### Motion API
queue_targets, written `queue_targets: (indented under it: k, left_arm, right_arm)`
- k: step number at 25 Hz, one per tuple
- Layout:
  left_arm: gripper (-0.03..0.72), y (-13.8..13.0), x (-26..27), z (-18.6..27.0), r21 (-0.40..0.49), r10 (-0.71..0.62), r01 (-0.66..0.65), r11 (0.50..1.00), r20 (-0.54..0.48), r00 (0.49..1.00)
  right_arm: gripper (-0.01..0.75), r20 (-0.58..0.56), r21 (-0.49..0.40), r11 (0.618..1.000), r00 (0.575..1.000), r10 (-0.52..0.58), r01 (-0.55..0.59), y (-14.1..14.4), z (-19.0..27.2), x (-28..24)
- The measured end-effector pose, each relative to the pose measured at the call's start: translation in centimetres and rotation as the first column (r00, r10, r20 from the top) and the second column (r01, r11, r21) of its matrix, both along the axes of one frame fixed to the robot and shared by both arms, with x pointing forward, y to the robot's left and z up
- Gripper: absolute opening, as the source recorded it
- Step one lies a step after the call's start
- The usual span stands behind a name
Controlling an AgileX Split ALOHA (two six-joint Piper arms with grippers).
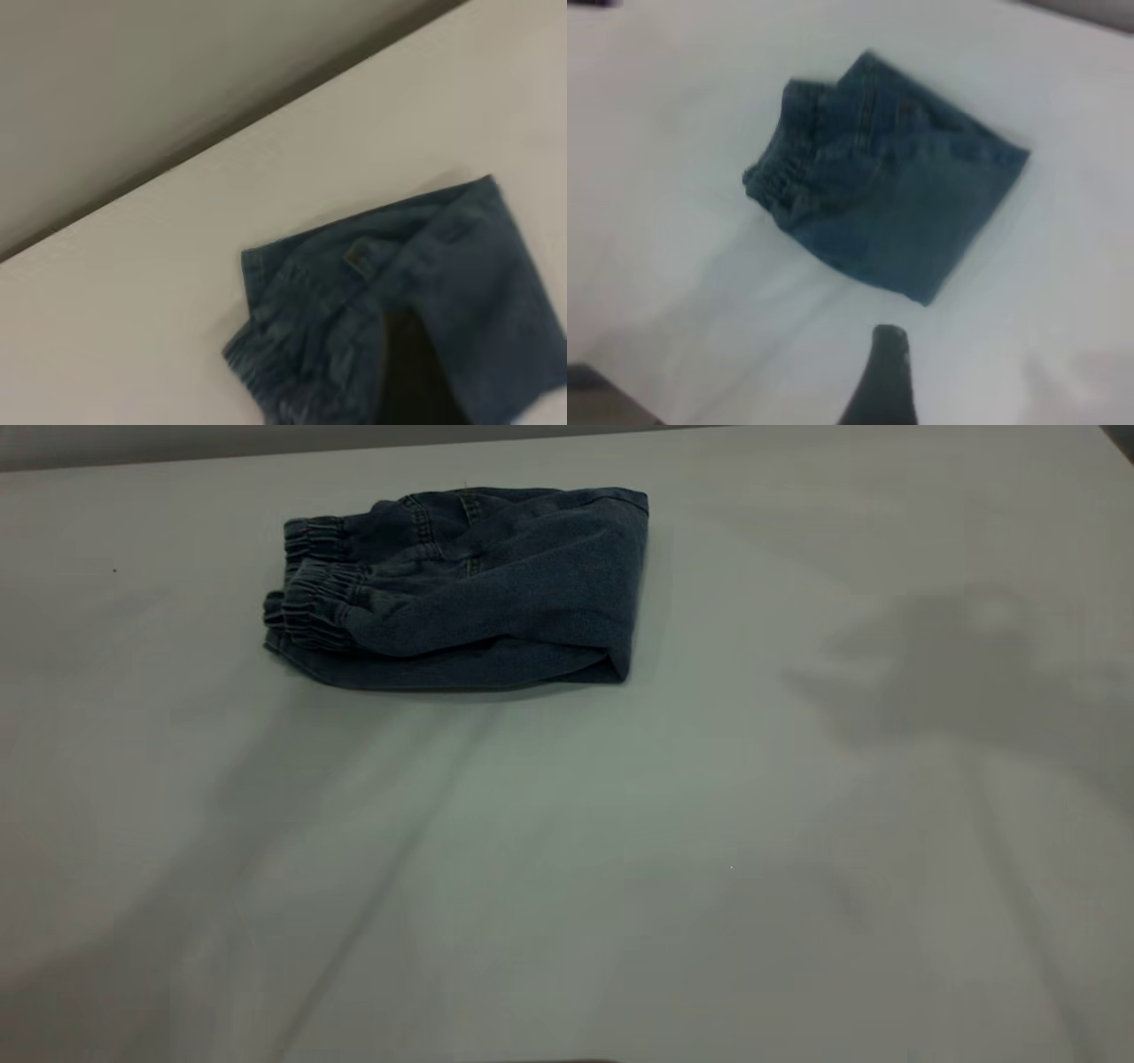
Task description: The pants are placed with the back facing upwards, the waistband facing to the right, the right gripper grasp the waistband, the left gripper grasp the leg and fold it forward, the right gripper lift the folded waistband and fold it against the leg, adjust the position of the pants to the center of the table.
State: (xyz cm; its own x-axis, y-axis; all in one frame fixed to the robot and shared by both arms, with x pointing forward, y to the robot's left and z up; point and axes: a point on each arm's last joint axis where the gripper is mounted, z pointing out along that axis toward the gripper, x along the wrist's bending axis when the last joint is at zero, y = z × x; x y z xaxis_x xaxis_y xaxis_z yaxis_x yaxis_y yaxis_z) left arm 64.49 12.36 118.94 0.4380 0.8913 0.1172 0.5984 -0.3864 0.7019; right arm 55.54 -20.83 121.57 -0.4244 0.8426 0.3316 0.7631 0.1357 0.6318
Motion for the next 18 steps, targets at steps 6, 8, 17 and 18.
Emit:
queue_targets:
  k: [6,8,17,18]
  left_arm:
    - [0.379,4.5,-10.0,5.2,-0.022,0.004,-0.003,1.000,0.031,1.000]
    - [0.379,6.3,-14.1,6.0,-0.041,0.008,-0.006,0.999,0.038,0.999]
    - [0.379,14.2,-32.3,3.8,-0.142,0.014,0.009,0.990,0.159,0.987]
    - [0.379,15.0,-34.0,3.0,-0.153,0.014,0.014,0.988,0.182,0.983]
  right_arm:
    - [0.583,0.124,0.036,0.997,0.990,-0.069,0.065,-1.6,4.8,-8.1]
    - [0.583,0.159,0.043,0.997,0.985,-0.069,0.063,-2.1,5.3,-11.6]
    - [0.583,0.245,-0.014,0.995,0.965,-0.097,0.103,-4.9,1.0,-24.5]
    - [0.583,0.258,-0.039,0.992,0.960,-0.108,0.122,-5.3,0.3,-25.5]
